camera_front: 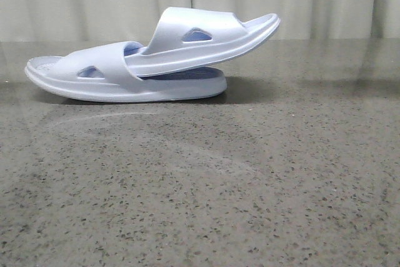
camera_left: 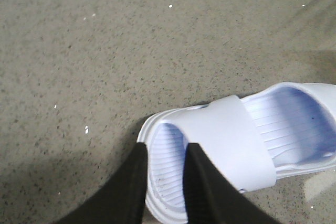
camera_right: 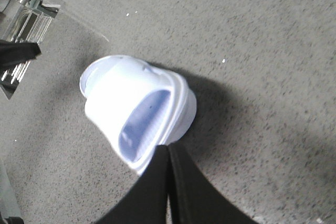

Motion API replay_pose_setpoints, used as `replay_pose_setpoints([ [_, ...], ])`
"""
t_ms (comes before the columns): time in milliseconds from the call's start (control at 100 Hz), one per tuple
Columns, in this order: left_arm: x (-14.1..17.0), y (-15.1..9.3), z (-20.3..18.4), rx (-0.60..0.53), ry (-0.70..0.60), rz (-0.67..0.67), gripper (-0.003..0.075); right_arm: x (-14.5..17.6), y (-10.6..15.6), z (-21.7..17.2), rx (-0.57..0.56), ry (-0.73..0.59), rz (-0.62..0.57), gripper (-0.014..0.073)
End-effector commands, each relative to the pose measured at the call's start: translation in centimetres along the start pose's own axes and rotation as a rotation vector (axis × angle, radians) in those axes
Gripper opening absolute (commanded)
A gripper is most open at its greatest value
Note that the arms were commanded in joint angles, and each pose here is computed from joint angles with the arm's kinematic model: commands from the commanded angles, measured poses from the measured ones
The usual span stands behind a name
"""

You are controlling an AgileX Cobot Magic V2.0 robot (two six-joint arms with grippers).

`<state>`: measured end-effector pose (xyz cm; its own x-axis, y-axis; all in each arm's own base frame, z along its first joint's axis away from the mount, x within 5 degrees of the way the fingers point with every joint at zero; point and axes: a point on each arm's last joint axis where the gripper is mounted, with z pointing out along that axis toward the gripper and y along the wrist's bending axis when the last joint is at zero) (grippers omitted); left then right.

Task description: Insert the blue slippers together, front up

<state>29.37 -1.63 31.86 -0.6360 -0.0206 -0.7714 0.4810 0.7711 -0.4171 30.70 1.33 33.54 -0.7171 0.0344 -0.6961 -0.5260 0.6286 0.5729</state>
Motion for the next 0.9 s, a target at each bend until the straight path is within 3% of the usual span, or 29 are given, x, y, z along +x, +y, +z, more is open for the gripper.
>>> replay_pose_setpoints([
  [0,-2.0,-3.1,-1.7,0.005,-0.126,0.097,0.0015,-0.2,2.8,-1.3,0.005,-0.096,-0.046,-0.0094],
  [290,-2.8,-8.9,-2.6,-0.098,-0.241,0.350,0.0015,4.3,7.1,-0.6,0.199,-0.232,-0.192,-0.0094],
  [460,-1.6,-10.1,-3.5,-0.164,-0.328,0.361,0.0015,7.3,8.6,-0.8,0.316,-0.327,-0.242,-0.0094],
  [650,2.5,-9.4,-4.9,-0.262,-0.362,0.350,0.0015,10.9,8.7,-1.4,0.391,-0.370,-0.257,-0.0094],
  [890,8.7,-10.1,-6.8,-0.213,-0.457,0.369,0.0015,16.5,7.7,-2.0,0.423,-0.356,-0.228,-0.0094],
])
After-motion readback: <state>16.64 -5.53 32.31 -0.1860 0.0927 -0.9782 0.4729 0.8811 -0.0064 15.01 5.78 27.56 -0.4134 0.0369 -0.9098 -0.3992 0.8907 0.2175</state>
